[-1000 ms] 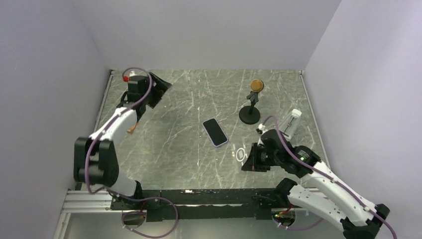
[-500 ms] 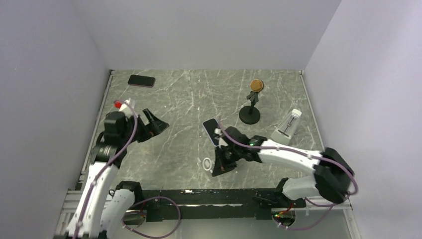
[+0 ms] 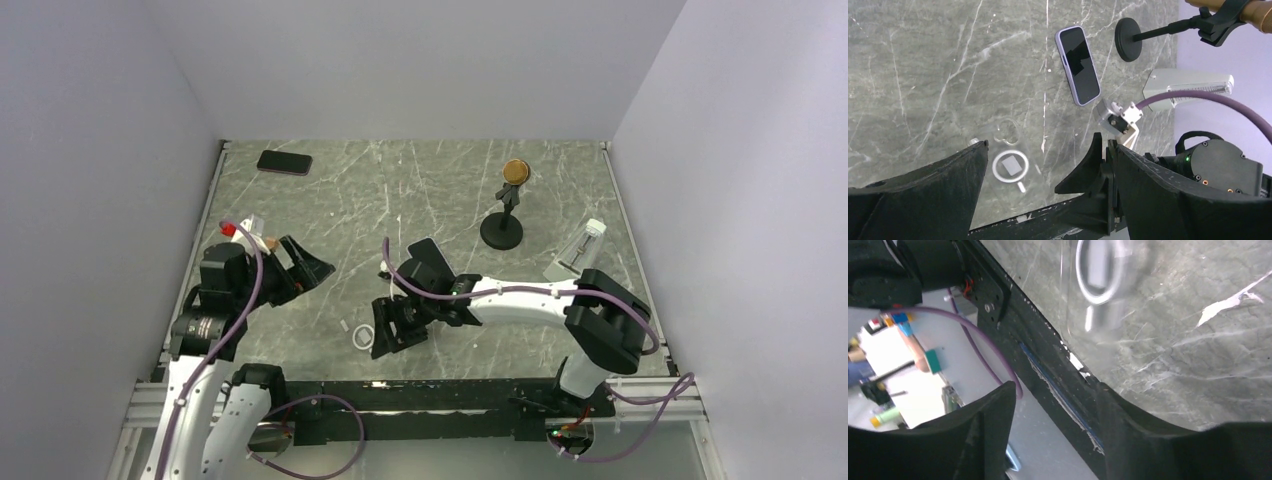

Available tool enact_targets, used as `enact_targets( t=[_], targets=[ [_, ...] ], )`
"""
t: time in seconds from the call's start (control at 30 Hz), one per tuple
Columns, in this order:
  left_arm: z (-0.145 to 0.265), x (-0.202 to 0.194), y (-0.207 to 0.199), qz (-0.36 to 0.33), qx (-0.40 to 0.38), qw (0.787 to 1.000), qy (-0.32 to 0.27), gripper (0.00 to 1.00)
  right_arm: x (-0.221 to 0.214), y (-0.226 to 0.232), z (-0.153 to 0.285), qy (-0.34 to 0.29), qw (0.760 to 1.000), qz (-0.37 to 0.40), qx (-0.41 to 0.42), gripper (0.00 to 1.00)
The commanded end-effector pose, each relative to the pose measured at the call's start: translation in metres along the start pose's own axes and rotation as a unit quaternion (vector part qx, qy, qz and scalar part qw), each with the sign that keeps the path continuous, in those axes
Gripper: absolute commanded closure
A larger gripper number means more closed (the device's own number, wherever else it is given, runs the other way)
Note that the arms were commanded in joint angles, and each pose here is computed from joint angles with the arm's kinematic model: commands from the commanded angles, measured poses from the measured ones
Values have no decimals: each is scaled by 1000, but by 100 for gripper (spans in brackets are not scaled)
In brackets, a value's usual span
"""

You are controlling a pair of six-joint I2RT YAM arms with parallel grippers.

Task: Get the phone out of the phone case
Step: Place the phone case at the center of the board, then pick up the phone at the center of the board.

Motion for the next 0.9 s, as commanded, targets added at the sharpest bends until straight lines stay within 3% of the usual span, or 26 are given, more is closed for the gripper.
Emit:
enact_targets(
  t=[0.0, 0.13, 0.2, 0.3, 0.37, 0.57, 0.7, 0.87],
  targets=[
    [1, 23, -17, -8, -14, 1000, -17, 2, -10, 14, 11, 8, 997, 45, 57, 30],
    [-2, 32, -25, -15, -22, 1000, -10, 2, 6, -21, 27, -26, 995, 83, -57, 20],
    [-4, 33, -28, -13, -29, 999, -1, 2, 24, -50, 39, -32, 983, 89, -156, 2],
    [-5, 29, -30, -5, -43, 999, 6, 2, 51, -89, 61, -36, 946, 115, -301, 0],
    [-4, 25, -31, 5, -49, 999, 10, 3, 75, -107, 73, -45, 931, 115, -344, 0],
    [2, 14, -30, 26, -58, 998, 8, 4, 134, -143, 85, -37, 922, 134, -362, 0],
    [4, 3, -28, 36, -59, 997, 30, 4, 158, -150, 67, -32, 931, 159, -328, 0],
    [10, 0, -31, 40, -61, 996, 46, 4, 172, -160, 44, -24, 947, 137, -291, 0]
  ],
)
Point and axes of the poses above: each gripper's point midway between its finger pads, its own z axis back along the fingers, its own y axis along the line the jaws close on, x = y × z, the point moved 3 cm from there along z, back along the fingers, and after that the axes turned 4 degrees about -z, right-handed, at the moved point
